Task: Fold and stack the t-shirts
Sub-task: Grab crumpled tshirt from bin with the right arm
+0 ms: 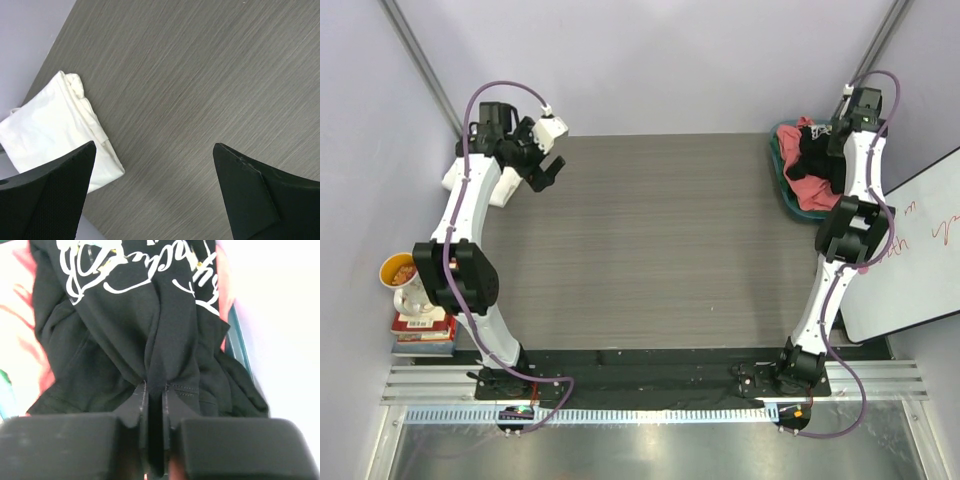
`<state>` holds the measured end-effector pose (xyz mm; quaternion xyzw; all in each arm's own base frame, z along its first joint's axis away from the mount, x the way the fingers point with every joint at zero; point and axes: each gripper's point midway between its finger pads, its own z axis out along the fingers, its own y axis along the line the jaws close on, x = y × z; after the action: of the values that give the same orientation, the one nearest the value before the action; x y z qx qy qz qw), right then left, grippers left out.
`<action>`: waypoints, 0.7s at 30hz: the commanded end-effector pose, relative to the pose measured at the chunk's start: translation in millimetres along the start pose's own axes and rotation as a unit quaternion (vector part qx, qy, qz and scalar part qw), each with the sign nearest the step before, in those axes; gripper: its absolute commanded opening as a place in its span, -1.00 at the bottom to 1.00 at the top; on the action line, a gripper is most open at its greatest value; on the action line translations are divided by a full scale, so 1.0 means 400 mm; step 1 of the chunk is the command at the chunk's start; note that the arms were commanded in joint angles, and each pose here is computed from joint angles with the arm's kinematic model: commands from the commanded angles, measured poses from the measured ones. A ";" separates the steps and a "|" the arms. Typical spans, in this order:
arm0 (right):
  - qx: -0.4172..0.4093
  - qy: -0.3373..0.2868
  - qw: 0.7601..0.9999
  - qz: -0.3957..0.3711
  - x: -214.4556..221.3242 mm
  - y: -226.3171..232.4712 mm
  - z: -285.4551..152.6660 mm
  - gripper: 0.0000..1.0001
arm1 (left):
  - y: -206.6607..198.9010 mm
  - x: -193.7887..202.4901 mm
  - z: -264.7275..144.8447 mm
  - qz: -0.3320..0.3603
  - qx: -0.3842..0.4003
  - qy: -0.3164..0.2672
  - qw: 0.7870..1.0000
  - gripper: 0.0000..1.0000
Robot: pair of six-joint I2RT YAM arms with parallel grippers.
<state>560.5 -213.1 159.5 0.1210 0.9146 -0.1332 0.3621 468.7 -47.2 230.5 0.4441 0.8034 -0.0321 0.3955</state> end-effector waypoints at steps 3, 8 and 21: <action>0.008 -0.054 0.998 -0.011 -0.103 0.004 -0.107 -0.98 | -0.005 -0.052 -0.032 0.010 -0.009 -0.031 0.999 0.99; 0.031 -0.155 0.986 -0.054 -0.247 0.060 -0.246 -0.98 | 0.004 -0.098 -0.020 -0.001 -0.031 -0.063 0.997 0.92; 0.070 -0.497 0.849 -0.167 -0.624 0.223 -0.740 -0.98 | -0.014 -0.146 0.047 -0.002 -0.043 -0.106 0.993 0.07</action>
<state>608.1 -75.8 378.0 -0.0700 0.7596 -0.2488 0.5968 483.6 -89.0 229.9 0.4268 0.7823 -0.0482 0.4511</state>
